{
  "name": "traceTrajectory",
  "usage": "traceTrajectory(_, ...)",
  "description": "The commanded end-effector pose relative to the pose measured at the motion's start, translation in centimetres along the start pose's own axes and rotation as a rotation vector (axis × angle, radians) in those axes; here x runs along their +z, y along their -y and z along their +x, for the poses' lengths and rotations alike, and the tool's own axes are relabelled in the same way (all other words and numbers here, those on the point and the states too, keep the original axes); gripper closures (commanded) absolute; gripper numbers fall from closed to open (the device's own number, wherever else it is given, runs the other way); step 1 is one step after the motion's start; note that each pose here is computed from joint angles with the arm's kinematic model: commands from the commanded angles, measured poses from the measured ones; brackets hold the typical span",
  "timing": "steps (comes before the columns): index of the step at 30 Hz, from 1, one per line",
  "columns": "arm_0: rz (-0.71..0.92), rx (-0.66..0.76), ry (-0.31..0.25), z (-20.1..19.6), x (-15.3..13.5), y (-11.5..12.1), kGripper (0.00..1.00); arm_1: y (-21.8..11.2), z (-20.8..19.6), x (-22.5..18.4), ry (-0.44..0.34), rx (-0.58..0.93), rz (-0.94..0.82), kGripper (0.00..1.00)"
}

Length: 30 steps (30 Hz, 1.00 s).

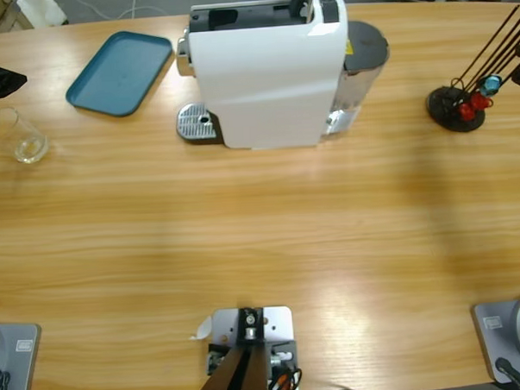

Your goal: Pour coffee

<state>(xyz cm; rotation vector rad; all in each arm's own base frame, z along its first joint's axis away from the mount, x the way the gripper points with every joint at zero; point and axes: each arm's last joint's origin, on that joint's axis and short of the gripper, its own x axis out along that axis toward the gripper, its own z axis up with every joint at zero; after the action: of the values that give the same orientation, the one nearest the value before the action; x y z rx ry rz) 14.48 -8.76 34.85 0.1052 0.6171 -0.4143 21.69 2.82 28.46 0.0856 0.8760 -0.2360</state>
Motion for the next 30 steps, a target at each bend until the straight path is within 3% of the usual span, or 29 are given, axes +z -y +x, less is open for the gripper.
traceTrajectory(1,0.002,0.000,-0.044,1.2,-0.8,-0.1,0.354,-1.0,2.3,-0.4,-0.072,0.002,-0.034,0.078)
traceTrajectory(10,0.002,0.000,-0.044,1.2,-0.8,0.0,0.354,-1.5,3.5,-0.3,-0.090,-0.001,-0.041,0.057)
traceTrajectory(15,0.002,0.000,-0.045,1.2,-0.8,-0.1,0.354,-1.8,4.2,-0.2,-0.095,0.005,-0.041,0.125)
traceTrajectory(19,0.002,0.001,-0.046,1.2,-0.8,-0.1,0.354,-1.9,4.6,-0.2,-0.099,0.002,-0.043,0.245)
traceTrajectory(30,0.004,0.001,-0.047,1.2,-0.9,-0.1,0.354,-2.1,5.4,-0.2,-0.118,-0.003,-0.047,0.248)
